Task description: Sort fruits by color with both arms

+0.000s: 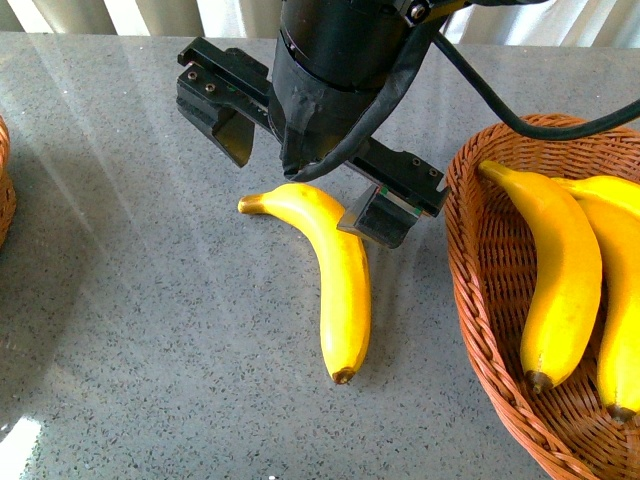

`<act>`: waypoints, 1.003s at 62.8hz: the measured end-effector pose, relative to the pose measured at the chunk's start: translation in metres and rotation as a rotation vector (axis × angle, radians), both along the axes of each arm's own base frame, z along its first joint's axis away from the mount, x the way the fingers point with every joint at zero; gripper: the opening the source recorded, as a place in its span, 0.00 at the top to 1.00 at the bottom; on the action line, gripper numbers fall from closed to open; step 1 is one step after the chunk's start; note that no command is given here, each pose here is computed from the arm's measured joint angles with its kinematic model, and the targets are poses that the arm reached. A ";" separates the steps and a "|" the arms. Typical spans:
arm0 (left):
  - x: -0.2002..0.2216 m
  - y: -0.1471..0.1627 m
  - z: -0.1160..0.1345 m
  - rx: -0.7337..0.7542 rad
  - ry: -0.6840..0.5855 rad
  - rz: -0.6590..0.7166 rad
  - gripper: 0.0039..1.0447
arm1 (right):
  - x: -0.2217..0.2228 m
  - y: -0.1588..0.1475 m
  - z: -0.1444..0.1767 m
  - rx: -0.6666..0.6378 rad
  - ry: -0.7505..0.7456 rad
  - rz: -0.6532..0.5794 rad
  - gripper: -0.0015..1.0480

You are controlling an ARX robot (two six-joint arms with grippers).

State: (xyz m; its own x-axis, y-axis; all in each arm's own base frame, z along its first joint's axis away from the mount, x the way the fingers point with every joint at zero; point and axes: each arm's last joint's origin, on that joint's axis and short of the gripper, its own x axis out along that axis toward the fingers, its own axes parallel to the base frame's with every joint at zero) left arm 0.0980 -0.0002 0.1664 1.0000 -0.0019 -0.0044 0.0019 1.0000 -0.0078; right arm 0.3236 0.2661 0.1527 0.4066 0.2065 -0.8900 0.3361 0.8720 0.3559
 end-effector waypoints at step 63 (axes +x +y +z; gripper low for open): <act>0.000 0.000 0.000 0.000 0.000 0.000 0.09 | 0.009 -0.010 -0.023 -0.143 -0.001 0.076 0.09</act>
